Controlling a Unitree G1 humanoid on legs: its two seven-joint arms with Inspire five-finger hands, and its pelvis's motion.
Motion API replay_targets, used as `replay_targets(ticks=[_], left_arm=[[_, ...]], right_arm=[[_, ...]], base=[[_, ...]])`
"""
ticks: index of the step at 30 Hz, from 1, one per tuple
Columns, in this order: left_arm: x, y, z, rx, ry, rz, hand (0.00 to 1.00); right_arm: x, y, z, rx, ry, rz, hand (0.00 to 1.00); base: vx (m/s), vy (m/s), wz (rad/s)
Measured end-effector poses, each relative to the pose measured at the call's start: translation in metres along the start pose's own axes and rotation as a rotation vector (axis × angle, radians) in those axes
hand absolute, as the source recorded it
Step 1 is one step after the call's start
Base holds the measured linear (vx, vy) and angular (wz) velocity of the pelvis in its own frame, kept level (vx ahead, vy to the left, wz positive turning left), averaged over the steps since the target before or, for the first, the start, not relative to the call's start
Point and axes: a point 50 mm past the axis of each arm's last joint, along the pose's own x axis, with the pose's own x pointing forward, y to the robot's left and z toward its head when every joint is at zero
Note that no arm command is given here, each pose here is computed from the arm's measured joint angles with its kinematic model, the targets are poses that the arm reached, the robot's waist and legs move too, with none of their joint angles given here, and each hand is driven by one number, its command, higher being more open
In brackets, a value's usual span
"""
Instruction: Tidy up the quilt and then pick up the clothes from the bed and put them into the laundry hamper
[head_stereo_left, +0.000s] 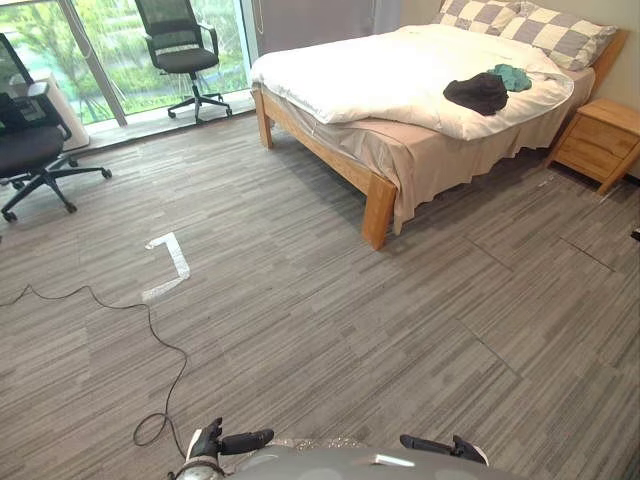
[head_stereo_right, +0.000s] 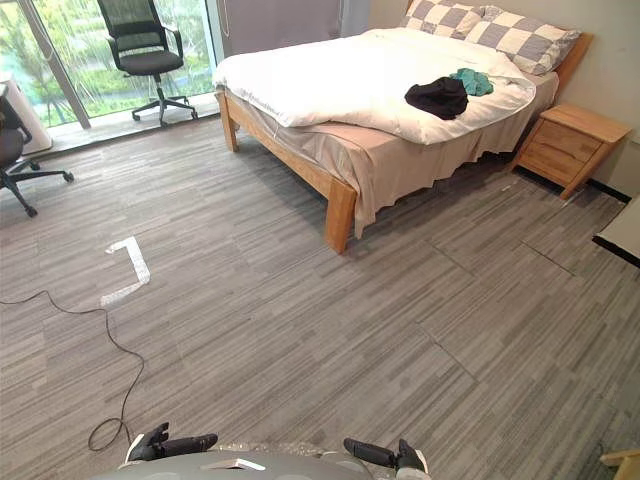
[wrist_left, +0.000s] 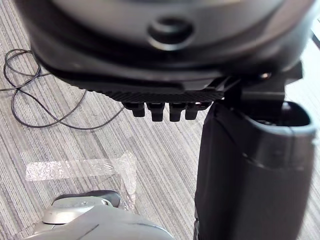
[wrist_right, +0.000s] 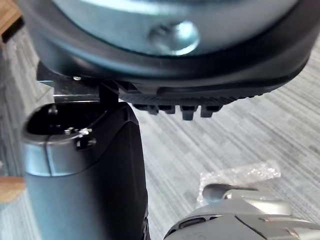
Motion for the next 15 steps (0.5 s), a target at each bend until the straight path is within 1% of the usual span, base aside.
replay_targets(ticks=[1,5,10,15], left_arm=[[0.0016,0.0012,0.0022,0.023,0.002,0.007,1.0],[0.0021,0.0005,0.0008,0.047,0.012,0.012,1.0],[0.0034,0.0005,0.0045,0.049,0.008,0.018,1.0],[0.0037,0.0015,0.0035,0.053,0.016,0.018,1.0]], right_arm=[[0.0003,0.0011,-0.0018,0.042,0.017,-0.006,1.0],[0.0002,0.0002,-0.0049,0.057,0.029,-0.012,1.0],[0.0004,0.001,-0.0042,0.053,0.029,-0.019,1.0],[0.0005,0.0022,-0.0025,0.053,0.025,-0.02,1.0]], base=[[0.03,0.043,-0.12],[0.08,0.052,0.07],[0.09,0.069,0.08],[0.02,0.024,-0.04]])
